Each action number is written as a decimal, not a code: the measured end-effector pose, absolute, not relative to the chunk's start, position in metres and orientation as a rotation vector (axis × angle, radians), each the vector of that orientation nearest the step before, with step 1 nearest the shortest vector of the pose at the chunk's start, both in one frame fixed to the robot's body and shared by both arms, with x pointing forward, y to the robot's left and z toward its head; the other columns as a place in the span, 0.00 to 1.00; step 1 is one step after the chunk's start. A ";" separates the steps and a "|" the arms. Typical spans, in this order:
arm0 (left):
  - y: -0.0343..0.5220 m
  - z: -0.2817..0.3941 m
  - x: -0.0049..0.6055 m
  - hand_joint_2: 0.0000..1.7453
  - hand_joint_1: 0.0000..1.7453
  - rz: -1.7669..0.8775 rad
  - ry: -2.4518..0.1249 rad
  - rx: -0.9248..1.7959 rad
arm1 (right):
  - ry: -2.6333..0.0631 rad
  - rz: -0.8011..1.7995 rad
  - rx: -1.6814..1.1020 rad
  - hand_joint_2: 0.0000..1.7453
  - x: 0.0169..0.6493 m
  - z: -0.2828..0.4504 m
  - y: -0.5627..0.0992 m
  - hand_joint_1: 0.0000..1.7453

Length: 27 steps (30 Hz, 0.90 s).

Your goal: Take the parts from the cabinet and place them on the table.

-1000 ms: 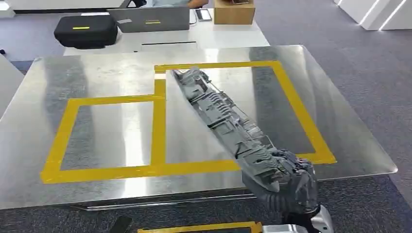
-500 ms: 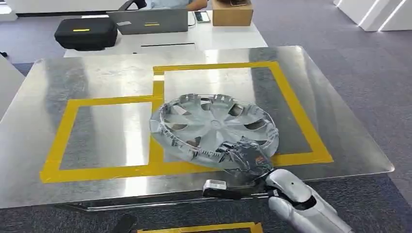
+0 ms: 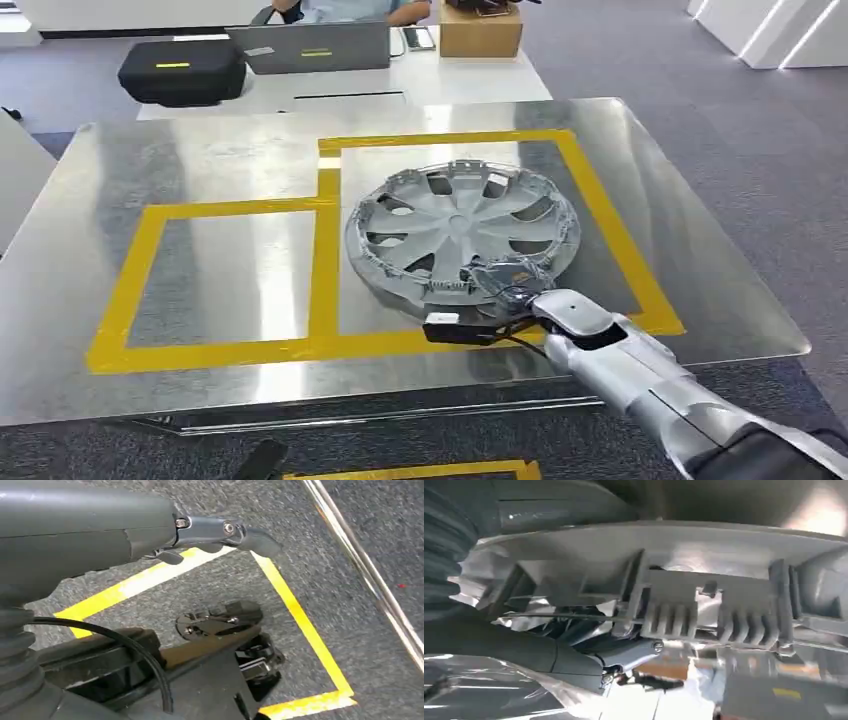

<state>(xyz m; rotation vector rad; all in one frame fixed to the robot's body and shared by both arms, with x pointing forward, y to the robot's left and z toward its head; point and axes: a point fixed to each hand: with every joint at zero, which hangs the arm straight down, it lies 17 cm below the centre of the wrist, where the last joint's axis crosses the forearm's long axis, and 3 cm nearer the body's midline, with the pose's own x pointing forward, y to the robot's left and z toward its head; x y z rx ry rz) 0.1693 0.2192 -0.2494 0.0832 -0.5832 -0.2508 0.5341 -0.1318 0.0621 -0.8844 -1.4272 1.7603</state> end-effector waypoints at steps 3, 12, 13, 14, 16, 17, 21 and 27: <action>0.220 -0.250 0.168 1.00 0.00 -0.257 -0.577 0.088 | -1.390 1.777 -0.893 0.00 0.540 0.059 -0.135 0.00; 0.226 -0.250 0.158 0.00 0.00 -0.172 -0.595 0.085 | -1.325 1.808 -0.748 0.00 0.538 0.054 -0.129 0.00; 0.227 -0.251 0.155 0.00 0.00 -0.161 -0.595 0.087 | -1.314 1.814 -0.706 0.00 0.535 0.054 -0.126 0.00; 0.229 -0.251 0.153 0.00 0.00 -0.151 -0.593 0.091 | -1.306 1.818 -0.672 0.00 0.531 0.055 -0.124 0.00; 0.233 -0.253 0.147 0.00 0.00 -0.123 -0.587 0.099 | -1.289 1.829 -0.572 0.00 0.523 0.058 -0.120 0.00; 0.234 -0.253 0.144 0.00 0.00 -0.114 -0.583 0.103 | -1.282 1.836 -0.536 0.00 0.520 0.060 -0.119 0.00; 0.240 -0.256 0.136 0.00 0.00 -0.085 -0.567 0.115 | -1.283 1.859 -0.441 0.00 0.513 0.081 -0.117 0.00; 0.245 -0.257 0.132 0.00 0.00 -0.054 -0.561 0.123 | -1.296 1.924 -0.405 0.00 0.507 0.109 -0.114 0.00</action>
